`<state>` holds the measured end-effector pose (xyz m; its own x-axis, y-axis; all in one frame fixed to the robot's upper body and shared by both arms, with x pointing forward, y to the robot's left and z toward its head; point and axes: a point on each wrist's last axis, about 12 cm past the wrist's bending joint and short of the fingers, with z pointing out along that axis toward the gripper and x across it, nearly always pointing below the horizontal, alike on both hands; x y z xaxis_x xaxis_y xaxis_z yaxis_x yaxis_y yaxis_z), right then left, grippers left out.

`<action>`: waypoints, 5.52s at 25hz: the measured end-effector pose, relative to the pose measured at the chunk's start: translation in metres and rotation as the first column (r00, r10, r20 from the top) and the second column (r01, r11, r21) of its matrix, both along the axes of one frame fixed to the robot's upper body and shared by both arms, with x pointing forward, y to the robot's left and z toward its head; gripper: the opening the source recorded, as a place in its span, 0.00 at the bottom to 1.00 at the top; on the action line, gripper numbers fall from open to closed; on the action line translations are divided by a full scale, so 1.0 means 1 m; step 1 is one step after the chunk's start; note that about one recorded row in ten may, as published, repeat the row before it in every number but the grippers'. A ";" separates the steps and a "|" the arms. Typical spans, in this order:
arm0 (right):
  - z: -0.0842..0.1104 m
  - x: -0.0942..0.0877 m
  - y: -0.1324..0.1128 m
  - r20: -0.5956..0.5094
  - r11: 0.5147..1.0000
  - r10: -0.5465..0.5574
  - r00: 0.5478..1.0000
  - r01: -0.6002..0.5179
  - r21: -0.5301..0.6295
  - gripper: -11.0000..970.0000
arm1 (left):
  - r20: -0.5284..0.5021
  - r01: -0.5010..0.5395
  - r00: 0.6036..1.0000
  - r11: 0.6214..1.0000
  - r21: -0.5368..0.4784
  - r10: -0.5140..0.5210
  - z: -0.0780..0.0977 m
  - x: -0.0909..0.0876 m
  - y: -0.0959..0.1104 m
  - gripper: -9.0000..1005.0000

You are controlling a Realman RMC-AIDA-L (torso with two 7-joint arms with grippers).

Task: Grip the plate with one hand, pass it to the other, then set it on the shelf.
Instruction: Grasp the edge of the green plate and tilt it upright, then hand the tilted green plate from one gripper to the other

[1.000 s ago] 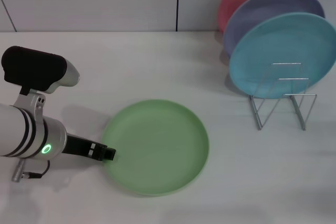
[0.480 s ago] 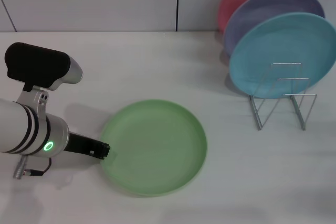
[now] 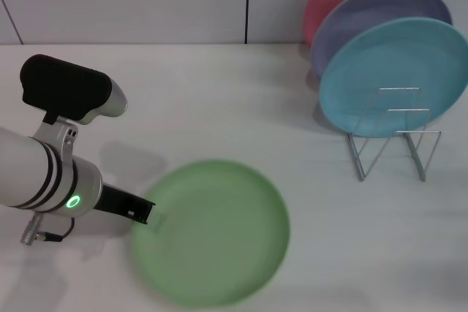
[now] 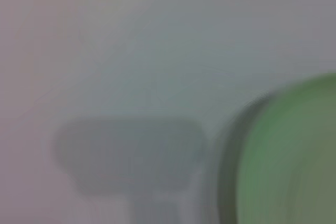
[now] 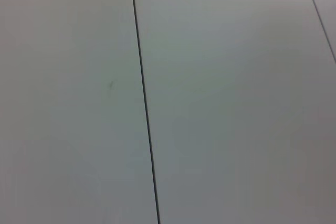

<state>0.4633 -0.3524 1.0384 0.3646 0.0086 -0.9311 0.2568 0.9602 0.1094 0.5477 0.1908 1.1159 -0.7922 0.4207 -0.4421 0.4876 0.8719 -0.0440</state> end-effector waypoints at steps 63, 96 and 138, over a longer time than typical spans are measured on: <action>0.244 0.148 0.147 -0.813 0.512 0.575 0.092 -0.816 0.269 0.84 | 0.552 0.047 0.833 0.991 -0.127 0.031 0.075 0.015 0.014 0.05; 0.211 0.179 0.186 -0.859 0.514 0.510 0.047 -0.817 0.261 0.83 | 0.560 0.069 0.829 0.990 -0.125 0.013 0.080 0.012 0.009 0.07; 0.202 0.180 0.197 -0.868 0.500 0.496 0.001 -0.818 0.285 0.42 | 0.559 0.082 0.829 0.989 -0.125 0.001 0.082 0.008 0.008 0.10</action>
<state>0.6431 -0.1554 1.2402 -0.5430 -0.4754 -0.6922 -0.7218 0.6854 0.0955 0.5554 0.1985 1.1979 -0.3782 0.3488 -0.8575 0.5005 0.8563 0.1275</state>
